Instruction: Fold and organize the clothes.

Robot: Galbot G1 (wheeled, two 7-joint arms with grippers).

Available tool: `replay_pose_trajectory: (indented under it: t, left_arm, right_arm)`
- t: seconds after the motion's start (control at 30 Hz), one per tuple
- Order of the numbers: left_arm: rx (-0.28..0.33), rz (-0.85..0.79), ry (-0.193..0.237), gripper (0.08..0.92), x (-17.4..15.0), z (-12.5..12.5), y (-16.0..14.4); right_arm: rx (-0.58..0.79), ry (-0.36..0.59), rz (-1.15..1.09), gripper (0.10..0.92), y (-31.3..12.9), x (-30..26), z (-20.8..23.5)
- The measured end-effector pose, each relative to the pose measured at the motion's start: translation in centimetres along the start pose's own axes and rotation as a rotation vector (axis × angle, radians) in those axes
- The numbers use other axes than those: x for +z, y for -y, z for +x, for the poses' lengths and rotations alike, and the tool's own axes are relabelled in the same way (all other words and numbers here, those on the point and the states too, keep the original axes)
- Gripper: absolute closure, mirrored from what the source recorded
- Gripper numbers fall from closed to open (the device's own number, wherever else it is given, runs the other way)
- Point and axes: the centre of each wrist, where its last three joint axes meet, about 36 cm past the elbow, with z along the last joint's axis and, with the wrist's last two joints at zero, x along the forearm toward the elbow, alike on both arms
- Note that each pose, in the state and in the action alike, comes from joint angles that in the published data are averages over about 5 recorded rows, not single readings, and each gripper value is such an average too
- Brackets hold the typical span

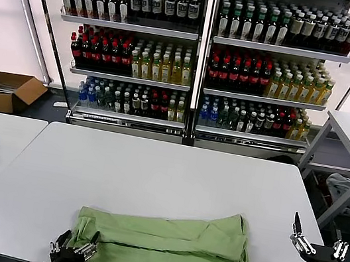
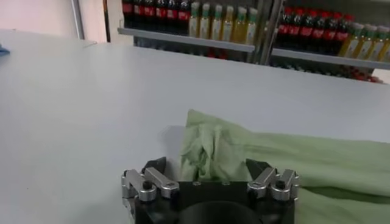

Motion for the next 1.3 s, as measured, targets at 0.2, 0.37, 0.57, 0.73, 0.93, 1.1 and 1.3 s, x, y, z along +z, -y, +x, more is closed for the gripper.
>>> replay_pose_trajectory:
  t: [0.2,0.37,0.57,0.73,0.93,1.1,1.3]
  left_arm:
    - [0.017,0.029,-0.001,0.319,0.5,-0.3,0.2]
    - [0.022,0.032,0.004,0.467,1.3,-0.4,0.5]
    - [0.016,0.016,0.035,0.64,2.5,-0.7,1.0]
    - [0.012,-0.001,0.068,0.787,3.3,-0.7,1.4]
    - [0.0,-0.018,0.104,0.878,3.5,-0.8,1.7]
    - [-0.015,-0.032,0.151,0.878,1.9,-0.9,1.2]
    - [-0.076,-0.061,0.214,0.878,-1.5,-1.7,-1.3]
  right_arm:
    - [0.0,0.006,-0.004,0.2,-0.1,0.2,0.2]
    - [-0.001,0.013,-0.004,0.2,-0.1,0.1,0.1]
    - [-0.003,0.017,-0.006,0.2,-0.4,0.1,-0.1]
    - [-0.002,0.018,-0.009,0.2,-0.7,0.1,-0.3]
    - [-0.003,0.017,-0.013,0.2,-1.1,0.1,-0.4]
    - [-0.011,0.021,-0.014,0.2,-1.3,-0.1,-0.6]
    - [-0.019,0.025,-0.02,0.2,-1.8,-0.3,-0.7]
